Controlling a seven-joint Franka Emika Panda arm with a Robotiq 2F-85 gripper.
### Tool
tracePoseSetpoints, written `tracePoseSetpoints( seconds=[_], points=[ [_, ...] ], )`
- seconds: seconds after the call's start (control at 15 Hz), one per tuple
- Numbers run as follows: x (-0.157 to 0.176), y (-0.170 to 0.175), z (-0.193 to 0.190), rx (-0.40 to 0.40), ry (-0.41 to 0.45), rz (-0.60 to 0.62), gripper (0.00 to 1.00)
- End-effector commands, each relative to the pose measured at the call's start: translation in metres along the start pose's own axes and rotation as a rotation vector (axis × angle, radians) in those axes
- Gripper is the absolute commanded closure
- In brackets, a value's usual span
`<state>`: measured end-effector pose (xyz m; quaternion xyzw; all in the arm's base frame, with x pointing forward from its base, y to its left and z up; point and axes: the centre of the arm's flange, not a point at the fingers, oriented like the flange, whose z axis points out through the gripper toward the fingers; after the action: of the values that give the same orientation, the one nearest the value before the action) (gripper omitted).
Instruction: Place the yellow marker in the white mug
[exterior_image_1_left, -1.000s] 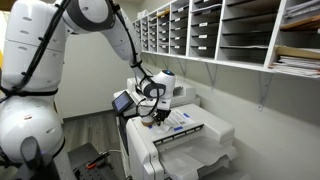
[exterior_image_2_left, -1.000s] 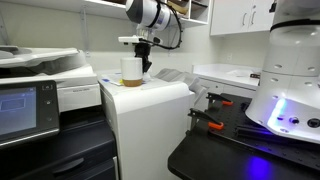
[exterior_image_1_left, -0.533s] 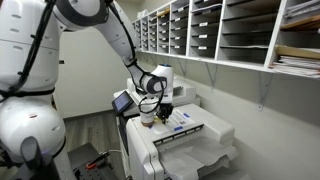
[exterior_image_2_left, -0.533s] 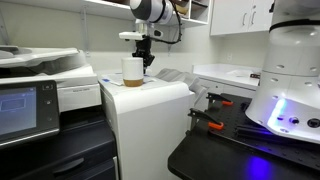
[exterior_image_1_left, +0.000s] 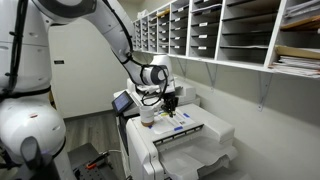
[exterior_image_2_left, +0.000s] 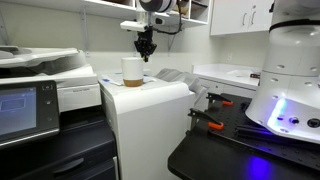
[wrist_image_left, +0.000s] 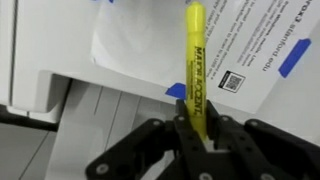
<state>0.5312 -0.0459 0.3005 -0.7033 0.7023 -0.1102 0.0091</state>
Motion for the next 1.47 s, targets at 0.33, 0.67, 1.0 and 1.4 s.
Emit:
tracePoseSetpoints(
  seconds=[0.33,0.67,1.0,1.4],
  points=[
    [-0.036,0.005,-0.087,-0.178,0.385,-0.001,0.95],
    [-0.092,0.007,-0.116,-0.264,0.526,0.093,0.95],
    [-0.139,0.001,-0.104,-0.252,0.554,0.077,0.95],
    [-0.162,-0.013,-0.057,-0.267,0.535,0.005,0.69]
  ],
)
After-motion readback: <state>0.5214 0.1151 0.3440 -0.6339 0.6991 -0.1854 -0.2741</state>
